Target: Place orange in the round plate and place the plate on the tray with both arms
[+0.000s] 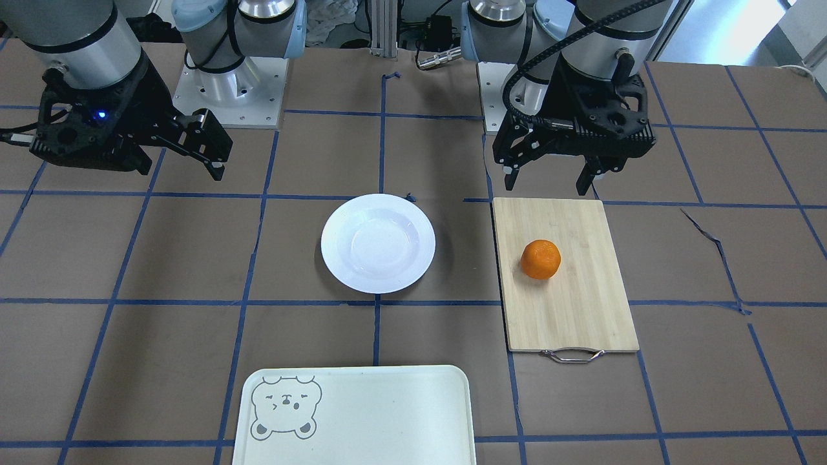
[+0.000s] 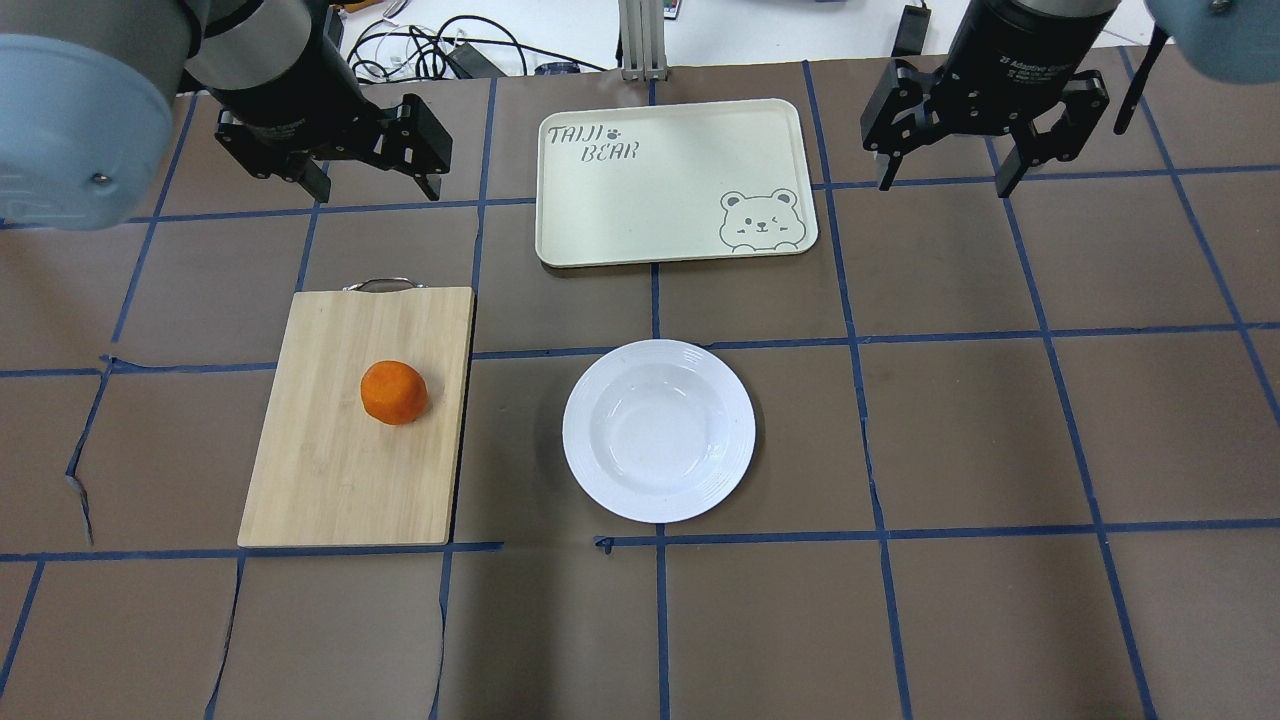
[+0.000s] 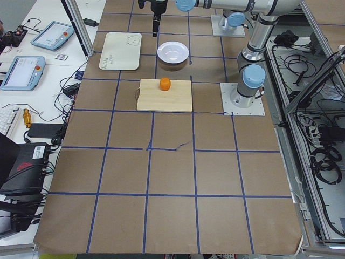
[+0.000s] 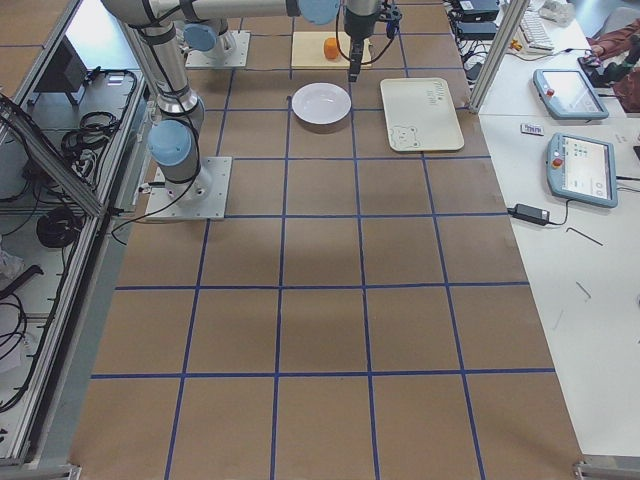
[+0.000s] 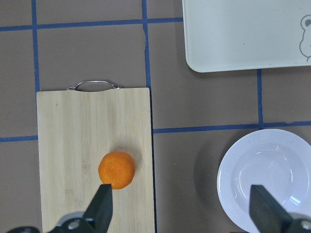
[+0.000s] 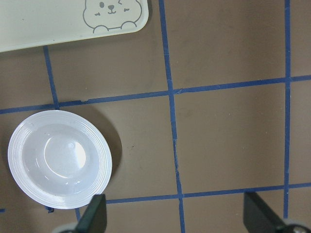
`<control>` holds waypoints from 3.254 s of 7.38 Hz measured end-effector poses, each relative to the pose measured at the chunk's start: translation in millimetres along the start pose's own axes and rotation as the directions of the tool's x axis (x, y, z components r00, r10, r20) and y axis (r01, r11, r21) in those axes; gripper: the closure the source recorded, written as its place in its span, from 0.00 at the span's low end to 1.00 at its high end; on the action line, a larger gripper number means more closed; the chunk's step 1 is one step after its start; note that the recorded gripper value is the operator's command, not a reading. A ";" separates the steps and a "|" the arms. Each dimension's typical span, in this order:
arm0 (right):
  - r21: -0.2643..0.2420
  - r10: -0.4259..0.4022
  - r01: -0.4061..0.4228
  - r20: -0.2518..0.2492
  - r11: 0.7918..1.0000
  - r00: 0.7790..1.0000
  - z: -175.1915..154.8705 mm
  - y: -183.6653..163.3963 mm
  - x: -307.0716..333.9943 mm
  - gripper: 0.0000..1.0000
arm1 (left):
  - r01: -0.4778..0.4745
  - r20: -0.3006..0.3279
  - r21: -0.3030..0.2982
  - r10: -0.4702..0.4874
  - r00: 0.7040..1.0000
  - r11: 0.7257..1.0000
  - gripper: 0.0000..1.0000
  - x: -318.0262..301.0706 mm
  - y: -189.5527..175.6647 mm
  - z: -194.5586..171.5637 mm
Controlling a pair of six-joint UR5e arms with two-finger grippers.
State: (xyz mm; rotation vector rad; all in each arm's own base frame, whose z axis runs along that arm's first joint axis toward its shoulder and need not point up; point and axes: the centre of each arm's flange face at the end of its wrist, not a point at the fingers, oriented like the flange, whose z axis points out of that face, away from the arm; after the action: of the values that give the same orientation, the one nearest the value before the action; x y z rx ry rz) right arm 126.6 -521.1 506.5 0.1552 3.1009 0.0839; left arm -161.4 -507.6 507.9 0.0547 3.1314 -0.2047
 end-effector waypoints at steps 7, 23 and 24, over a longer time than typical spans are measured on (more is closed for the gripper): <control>-0.045 -0.003 0.002 -0.006 0.999 1.000 0.9 11.4 0.5 0.00 | -0.001 0.003 -0.004 0.001 1.000 1.000 0.00 -0.1 1.4 -1.0; -0.059 -0.004 0.004 -0.005 0.998 1.000 11.2 5.1 -0.3 0.00 | -0.003 0.004 -0.073 0.003 1.000 0.997 0.00 -1.8 15.3 -3.3; -0.060 -0.003 0.003 -0.005 0.998 1.000 12.0 4.5 -0.3 0.00 | -0.003 0.005 -0.073 0.003 1.000 0.997 0.00 -2.0 15.3 -3.0</control>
State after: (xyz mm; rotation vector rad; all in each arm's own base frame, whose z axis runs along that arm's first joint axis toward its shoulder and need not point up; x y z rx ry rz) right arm 127.8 -516.0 494.8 0.1487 3.0991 0.1775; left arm -158.9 -492.1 508.9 0.0585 3.1306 -0.0896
